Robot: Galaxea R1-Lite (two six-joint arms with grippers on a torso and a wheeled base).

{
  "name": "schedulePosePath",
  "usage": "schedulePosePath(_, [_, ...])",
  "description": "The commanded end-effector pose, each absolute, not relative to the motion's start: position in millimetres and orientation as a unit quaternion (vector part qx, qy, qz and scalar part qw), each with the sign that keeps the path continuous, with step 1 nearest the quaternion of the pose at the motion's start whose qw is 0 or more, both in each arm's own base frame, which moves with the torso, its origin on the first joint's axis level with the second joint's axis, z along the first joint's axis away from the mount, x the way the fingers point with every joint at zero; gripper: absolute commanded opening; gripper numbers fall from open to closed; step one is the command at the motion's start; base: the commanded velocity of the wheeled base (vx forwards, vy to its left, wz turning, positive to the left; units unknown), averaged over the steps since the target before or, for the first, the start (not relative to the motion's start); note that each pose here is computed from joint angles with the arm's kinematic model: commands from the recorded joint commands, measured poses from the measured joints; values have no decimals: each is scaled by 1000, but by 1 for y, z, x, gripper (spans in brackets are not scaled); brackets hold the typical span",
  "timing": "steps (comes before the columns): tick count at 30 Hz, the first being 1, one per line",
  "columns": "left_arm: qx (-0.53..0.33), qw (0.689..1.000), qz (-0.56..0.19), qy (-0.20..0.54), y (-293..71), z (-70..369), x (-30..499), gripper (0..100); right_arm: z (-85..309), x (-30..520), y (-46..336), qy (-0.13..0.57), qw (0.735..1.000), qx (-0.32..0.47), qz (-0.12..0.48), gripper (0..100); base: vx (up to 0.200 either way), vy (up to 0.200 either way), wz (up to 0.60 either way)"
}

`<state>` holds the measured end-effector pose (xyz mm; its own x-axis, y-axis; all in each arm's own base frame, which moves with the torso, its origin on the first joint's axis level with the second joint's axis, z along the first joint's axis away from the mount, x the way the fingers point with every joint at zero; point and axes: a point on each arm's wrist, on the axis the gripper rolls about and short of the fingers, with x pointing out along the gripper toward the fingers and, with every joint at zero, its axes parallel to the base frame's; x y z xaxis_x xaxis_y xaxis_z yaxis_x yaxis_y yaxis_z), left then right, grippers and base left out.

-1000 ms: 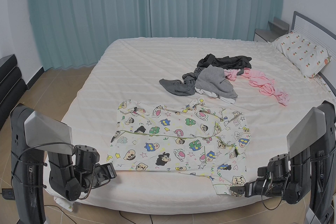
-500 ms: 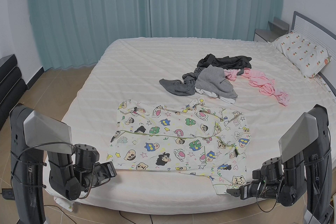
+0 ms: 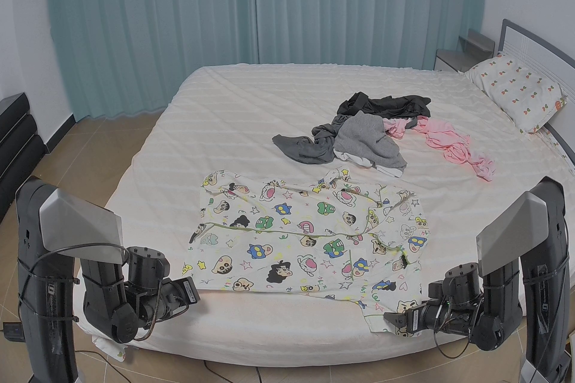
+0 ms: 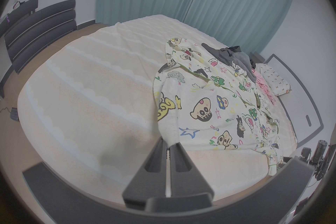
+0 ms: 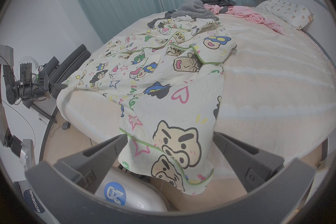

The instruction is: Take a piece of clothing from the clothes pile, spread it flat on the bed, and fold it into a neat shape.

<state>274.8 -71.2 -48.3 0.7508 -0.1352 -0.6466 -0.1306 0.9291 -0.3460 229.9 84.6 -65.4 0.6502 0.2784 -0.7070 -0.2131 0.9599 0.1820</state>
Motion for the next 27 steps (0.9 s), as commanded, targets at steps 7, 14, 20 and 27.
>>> schedulePosePath(7, [-188, 916, -2, 355, -71, -47, 272, 0, -62, 230, 82, 402, 906, 42, 128, 0, 0, 0, 0])
schedulePosePath(14, [-183, 912, 2, 367, -68, -45, 262, 0, -55, 218, 67, 402, 905, 63, 124, 0, 0, 0, 0])
schedulePosePath(20, [-168, 910, 0, 379, -65, -42, 250, 0, -46, 208, 49, 420, 890, 101, 144, 0, 0, 0, 0])
schedulePosePath(27, [-151, 907, -4, 393, -63, -40, 239, 0, -50, 207, 44, 431, 885, 106, 138, 0, 0, 0, 0])
